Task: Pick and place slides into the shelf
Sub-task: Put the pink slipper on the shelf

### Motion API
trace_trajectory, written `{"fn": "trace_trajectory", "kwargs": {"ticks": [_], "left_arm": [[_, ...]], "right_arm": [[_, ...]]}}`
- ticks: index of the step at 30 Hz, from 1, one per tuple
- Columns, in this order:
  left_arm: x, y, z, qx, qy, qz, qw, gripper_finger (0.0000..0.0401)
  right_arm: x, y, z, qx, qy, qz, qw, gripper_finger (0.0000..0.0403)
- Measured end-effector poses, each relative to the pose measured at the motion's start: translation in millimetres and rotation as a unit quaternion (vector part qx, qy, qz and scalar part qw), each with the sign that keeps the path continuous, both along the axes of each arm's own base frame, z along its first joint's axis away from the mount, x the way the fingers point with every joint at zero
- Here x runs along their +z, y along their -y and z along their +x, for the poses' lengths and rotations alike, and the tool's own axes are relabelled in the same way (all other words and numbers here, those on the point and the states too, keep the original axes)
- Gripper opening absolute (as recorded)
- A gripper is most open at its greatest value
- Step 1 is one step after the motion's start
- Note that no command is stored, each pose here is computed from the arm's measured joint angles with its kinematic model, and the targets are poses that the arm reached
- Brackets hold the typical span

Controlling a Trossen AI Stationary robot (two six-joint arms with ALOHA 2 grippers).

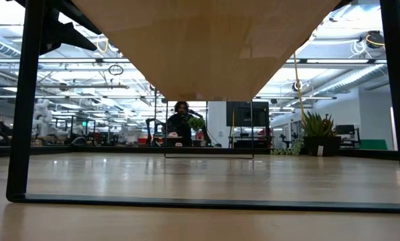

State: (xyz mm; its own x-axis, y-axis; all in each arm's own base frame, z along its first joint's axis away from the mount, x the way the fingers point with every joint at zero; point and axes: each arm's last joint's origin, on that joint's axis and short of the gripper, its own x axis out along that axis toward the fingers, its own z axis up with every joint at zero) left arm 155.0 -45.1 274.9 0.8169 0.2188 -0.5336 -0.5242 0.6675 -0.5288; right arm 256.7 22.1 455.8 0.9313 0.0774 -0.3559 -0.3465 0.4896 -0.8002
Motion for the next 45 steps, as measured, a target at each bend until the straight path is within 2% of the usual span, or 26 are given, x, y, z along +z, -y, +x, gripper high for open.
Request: {"fn": "trace_trajectory", "kwargs": {"ticks": [4, 9, 15, 19, 24, 28, 31, 45], "left_arm": [[0.1, -0.1, 0.0, 0.007, 0.003, -0.006, 1.0, 0.0161], [0.3, -1.0, 0.0, 0.023, 0.008, -0.005, 1.0, 0.0161], [0.4, -1.4, -0.1, 0.037, 0.013, -0.011, 0.999, 0.0161], [0.3, -1.4, -0.1, 0.043, 0.015, -0.02, 0.999, 0.0161], [0.3, -1.4, -0.2, 0.043, 0.015, -0.02, 0.999, 0.0161], [0.3, -1.5, -0.2, 0.044, 0.016, -0.021, 0.999, 0.0161], [0.2, -1.5, -0.2, 0.045, 0.015, -0.021, 0.999, 0.0161], [0.1, -2.3, -0.6, 0.059, 0.019, -0.019, 0.998, 0.0161]], "right_arm": [[-14.1, 14.3, 14.1, 0.056, -0.043, 0.039, 0.997, 0.0003], [-23.0, 38.1, 33.5, 0.12, -0.037, 0.086, 0.988, 0.0003], [-31.1, 64.1, 59.7, 0.204, -0.007, 0.172, 0.964, 0.0003], [-48.6, 73.1, 78.3, 0.234, -0.031, 0.214, 0.948, 0.0002], [-70.1, 77.0, 97.4, 0.241, -0.054, 0.222, 0.943, 0.0001], [-87.6, 78.5, 111.1, 0.267, -0.078, 0.255, 0.926, 0.0001], [-96.8, 80.0, 117.7, 0.267, -0.085, 0.254, 0.926, 0.0001], [-114.2, 82.5, 132.1, 0.282, -0.093, 0.264, 0.917, 0.0001]]}}
